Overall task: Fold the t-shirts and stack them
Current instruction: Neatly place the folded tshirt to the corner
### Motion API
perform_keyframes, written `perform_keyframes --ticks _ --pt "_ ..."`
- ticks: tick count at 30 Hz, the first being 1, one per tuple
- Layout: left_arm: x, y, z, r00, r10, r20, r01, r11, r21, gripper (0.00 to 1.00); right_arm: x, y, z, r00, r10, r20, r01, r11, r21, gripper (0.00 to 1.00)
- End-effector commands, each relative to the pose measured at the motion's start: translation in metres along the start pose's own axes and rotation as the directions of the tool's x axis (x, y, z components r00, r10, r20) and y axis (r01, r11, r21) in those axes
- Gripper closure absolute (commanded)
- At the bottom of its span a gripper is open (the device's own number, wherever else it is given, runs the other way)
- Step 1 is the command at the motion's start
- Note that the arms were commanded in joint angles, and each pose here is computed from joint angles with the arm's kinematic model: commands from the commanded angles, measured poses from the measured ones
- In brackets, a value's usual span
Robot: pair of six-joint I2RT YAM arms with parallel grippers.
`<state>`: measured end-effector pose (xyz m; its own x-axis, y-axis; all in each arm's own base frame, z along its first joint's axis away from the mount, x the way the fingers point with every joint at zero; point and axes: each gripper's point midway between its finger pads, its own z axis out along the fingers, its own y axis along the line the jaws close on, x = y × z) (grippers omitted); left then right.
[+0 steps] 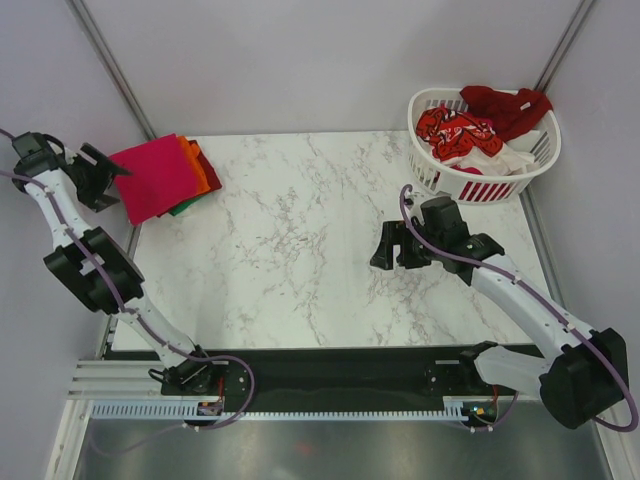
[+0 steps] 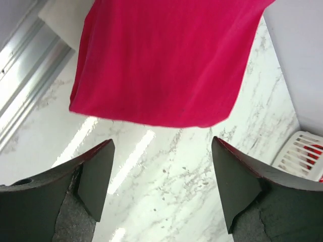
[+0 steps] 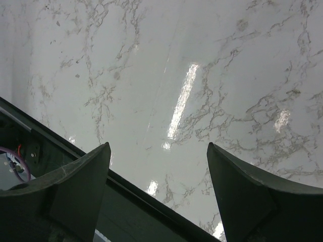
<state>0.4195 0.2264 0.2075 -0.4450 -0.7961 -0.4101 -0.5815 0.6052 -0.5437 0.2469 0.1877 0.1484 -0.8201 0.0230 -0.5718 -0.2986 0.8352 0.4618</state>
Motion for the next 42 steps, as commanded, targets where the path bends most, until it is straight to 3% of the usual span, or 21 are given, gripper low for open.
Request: perform_keyframes --ticks 1,7,8,10,13,14,16,17,18,20,25,26,32,42 --pt "-0.09 0.134 -0.136 0.698 -0.458 0.551 0.613 0.779 -0.129 0.15 -0.005 0.015 -0.003 0.998 -0.054 0.031 0.055 0.997 -0.045 0.14" --pt "-0.056 0.079 -0.131 0.747 -0.428 0.509 0.522 0.851 -0.051 0.19 0.0 0.019 -0.002 0.997 -0.076 0.026 0.077 0.996 -0.046 0.14" --pt "-0.055 0.051 -0.138 0.758 -0.382 0.529 0.455 0.891 -0.008 0.2 0.0 0.019 -0.003 0.997 -0.077 0.028 0.078 0.996 -0.047 0.14" --pt "-0.038 0.033 -0.128 0.783 -0.329 0.528 0.388 0.922 -0.003 0.2 -0.002 0.02 -0.004 0.996 -0.078 0.035 0.08 0.996 -0.048 0.14" --pt "-0.024 -0.015 -0.122 0.794 -0.159 0.587 0.191 0.982 0.008 0.21 -0.001 0.021 -0.005 0.996 -0.082 0.035 0.083 0.995 -0.049 0.14" --pt "-0.026 -0.046 -0.117 0.784 -0.081 0.616 0.07 0.997 0.042 0.22 -0.001 0.021 -0.005 0.996 -0.082 0.036 0.084 0.995 -0.05 0.14" --pt "-0.022 -0.06 -0.094 0.809 -0.048 0.586 0.023 0.998 0.05 0.28 0.001 0.021 -0.006 0.996 -0.08 0.03 0.082 0.995 -0.049 0.14" --pt "-0.018 -0.073 -0.083 0.827 -0.032 0.562 -0.006 0.998 0.066 0.38 0.001 0.021 -0.006 0.996 -0.082 0.032 0.083 0.995 -0.048 0.14" --pt "-0.024 -0.089 -0.082 0.834 -0.031 0.551 -0.032 0.994 0.104 0.42 0.0 0.021 -0.007 0.996 -0.081 0.033 0.083 0.996 -0.043 0.14" --pt "-0.023 -0.095 -0.042 0.873 -0.026 0.487 -0.031 0.994 0.108 0.46 -0.001 0.019 -0.007 0.996 -0.081 0.038 0.082 0.996 -0.036 0.14" --pt "-0.036 -0.12 0.019 0.907 0.027 0.421 -0.087 0.988 0.125 0.47 0.001 0.015 -0.005 0.997 -0.076 0.017 0.076 0.997 -0.011 0.13" --pt "-0.03 -0.114 0.051 0.927 0.04 0.373 -0.088 0.99 0.112 0.48 0.002 0.014 -0.004 0.997 -0.074 0.011 0.074 0.997 -0.007 0.13" --pt "-0.04 -0.12 0.127 0.94 0.133 0.313 -0.182 0.974 0.133 0.47 0.013 0.006 0.009 0.998 -0.058 -0.039 0.059 0.998 0.013 0.13" --pt "-0.075 -0.118 0.177 0.914 0.14 0.381 -0.194 0.975 0.108 0.44 0.021 -0.005 0.032 0.995 -0.045 -0.094 0.048 0.998 0.035 0.13"
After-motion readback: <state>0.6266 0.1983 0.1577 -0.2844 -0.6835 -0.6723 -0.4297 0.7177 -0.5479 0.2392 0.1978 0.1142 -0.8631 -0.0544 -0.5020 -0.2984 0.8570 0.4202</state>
